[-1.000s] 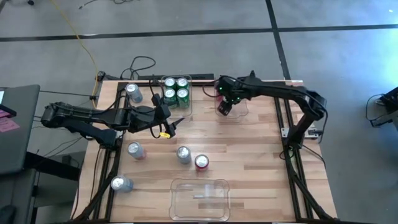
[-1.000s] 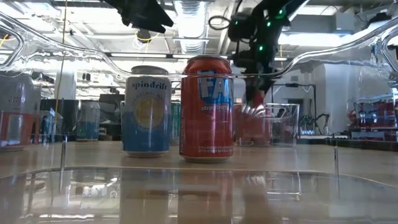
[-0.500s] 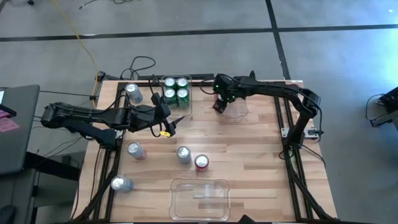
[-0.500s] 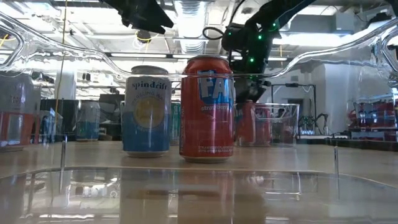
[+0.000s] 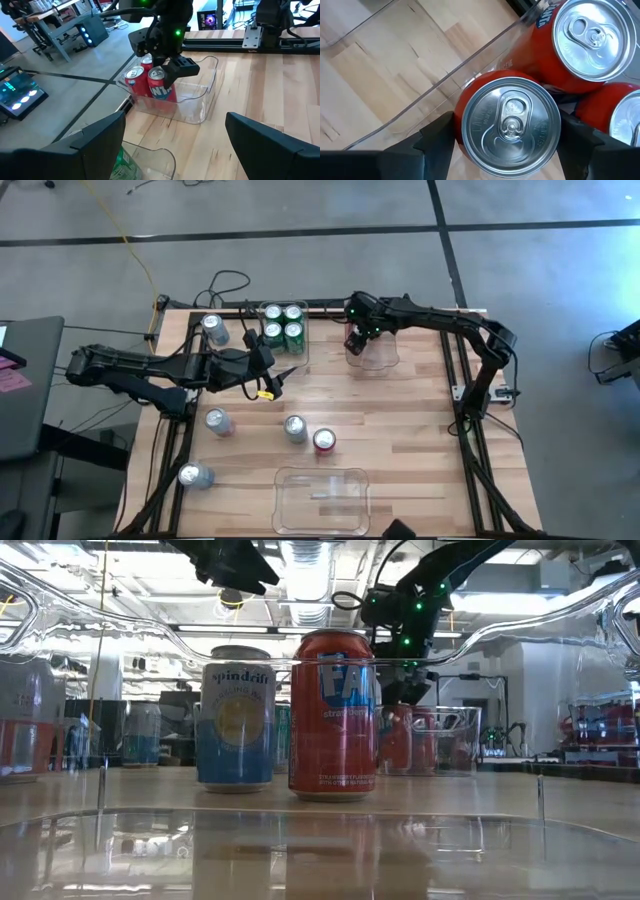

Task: Sort soda cans
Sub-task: Put the red soda can into the top right transparent bin, then adjust the red soda can in the top right transparent bin

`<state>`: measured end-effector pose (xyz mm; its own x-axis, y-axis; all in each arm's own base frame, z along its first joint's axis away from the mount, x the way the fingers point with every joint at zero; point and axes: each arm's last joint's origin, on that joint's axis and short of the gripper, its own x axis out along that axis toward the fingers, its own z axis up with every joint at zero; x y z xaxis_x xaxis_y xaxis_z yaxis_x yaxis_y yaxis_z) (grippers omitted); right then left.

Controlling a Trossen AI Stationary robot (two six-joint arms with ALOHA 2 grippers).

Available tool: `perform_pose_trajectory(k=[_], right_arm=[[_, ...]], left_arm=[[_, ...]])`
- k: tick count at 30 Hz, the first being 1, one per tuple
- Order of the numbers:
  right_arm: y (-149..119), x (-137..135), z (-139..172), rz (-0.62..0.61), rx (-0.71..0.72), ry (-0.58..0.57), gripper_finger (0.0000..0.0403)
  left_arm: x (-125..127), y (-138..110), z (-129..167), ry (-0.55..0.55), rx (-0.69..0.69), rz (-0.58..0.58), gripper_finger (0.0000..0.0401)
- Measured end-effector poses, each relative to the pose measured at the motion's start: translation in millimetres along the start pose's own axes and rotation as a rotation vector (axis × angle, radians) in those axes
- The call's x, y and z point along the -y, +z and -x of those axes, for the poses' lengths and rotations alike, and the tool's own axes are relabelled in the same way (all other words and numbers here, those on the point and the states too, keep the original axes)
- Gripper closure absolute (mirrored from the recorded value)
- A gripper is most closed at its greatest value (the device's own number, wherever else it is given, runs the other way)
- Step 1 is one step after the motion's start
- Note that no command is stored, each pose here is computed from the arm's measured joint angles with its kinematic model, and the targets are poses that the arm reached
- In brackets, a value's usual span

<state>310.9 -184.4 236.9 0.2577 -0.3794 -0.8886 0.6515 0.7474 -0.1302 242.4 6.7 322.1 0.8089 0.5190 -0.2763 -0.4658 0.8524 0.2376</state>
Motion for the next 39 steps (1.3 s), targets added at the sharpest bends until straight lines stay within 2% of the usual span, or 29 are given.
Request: perform_pose_trajectory(k=[10, 15, 22, 29, 33, 36, 39], right_arm=[[2, -9, 2, 0.032, 0.032, 0.03, 0.0041], [1, -12, 3, 0.047, 0.032, 0.035, 0.0023], [1, -12, 15, 0.046, 0.059, 0.042, 0.0022], [-4, -1, 65, 0.026, 0.157, -0.008, 0.0022], [-14, 12, 87, -0.022, 0.155, -0.075, 0.0026], [-21, 24, 89, -0.081, 0.132, -0.093, 0.004], [-33, 32, 76, -0.103, 0.06, -0.116, 0.0066]], left_arm=[[0, 0, 0, 0.0, 0.0, 0.0, 0.0063], [0, 0, 0, 0.0, 0.0, 0.004, 0.0063], [0, 0, 0, 0.0, 0.0, 0.003, 0.0063], [0, 0, 0, 0.0, -0.003, 0.005, 0.0063], [0, -1, 0, 0.0, -0.006, 0.008, 0.0063], [0, -1, 0, -0.001, -0.006, 0.015, 0.0063], [0, -1, 0, -0.002, -0.006, 0.015, 0.0063]])
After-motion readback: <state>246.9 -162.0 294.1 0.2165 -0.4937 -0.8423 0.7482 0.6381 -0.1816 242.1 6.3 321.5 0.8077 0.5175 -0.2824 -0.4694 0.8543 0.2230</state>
